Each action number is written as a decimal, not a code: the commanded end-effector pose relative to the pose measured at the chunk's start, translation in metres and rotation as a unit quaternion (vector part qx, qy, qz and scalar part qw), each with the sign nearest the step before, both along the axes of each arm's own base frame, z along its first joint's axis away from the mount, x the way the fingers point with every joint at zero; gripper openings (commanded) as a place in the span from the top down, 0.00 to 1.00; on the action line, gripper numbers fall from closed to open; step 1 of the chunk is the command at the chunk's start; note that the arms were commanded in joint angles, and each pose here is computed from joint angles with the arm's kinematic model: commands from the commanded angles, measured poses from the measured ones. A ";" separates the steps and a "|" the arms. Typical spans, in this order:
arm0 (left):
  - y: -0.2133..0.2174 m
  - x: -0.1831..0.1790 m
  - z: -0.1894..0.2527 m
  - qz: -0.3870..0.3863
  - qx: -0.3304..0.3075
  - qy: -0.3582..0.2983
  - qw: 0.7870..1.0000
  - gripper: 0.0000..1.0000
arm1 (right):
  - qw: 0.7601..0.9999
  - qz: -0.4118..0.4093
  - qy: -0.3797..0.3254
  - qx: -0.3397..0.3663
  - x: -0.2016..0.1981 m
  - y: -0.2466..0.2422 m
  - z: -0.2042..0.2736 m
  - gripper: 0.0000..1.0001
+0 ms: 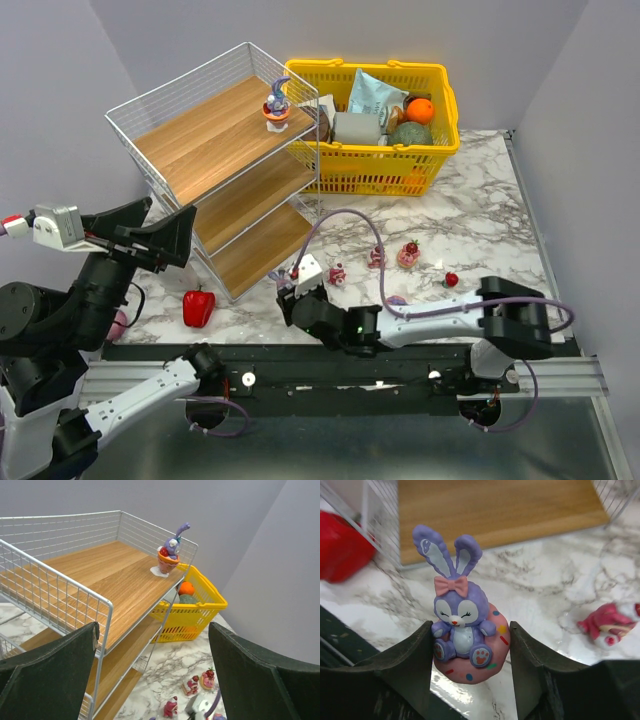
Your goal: Place and organize the plastic toys onto the shelf
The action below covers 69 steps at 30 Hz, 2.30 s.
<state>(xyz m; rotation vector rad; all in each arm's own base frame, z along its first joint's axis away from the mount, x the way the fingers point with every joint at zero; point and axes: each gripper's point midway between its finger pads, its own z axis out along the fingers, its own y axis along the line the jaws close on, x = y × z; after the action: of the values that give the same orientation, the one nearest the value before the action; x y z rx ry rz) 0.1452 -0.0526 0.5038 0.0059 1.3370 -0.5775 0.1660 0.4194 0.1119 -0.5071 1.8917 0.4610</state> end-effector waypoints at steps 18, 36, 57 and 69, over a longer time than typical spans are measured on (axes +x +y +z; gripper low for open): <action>0.028 -0.004 -0.049 0.047 0.018 0.032 0.998 0.01 | 0.983 0.126 -0.103 0.086 0.002 -0.043 0.347 0.94; 0.048 -0.011 -0.074 0.078 0.051 0.035 0.995 0.01 | 0.977 0.138 -0.123 0.107 0.077 0.029 0.383 0.93; 0.062 -0.014 -0.079 0.101 0.053 0.036 0.993 0.01 | 0.976 0.125 -0.092 0.150 0.116 0.058 0.362 0.81; 0.062 -0.012 -0.080 0.106 0.056 0.036 0.992 0.01 | 0.978 0.133 -0.042 0.158 0.134 0.069 0.341 0.66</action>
<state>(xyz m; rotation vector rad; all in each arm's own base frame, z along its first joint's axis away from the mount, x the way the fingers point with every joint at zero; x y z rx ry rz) 0.1341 0.0024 0.4248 -0.0503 1.4259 -0.3523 0.3006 0.4840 0.4564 -0.5515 1.6095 0.8363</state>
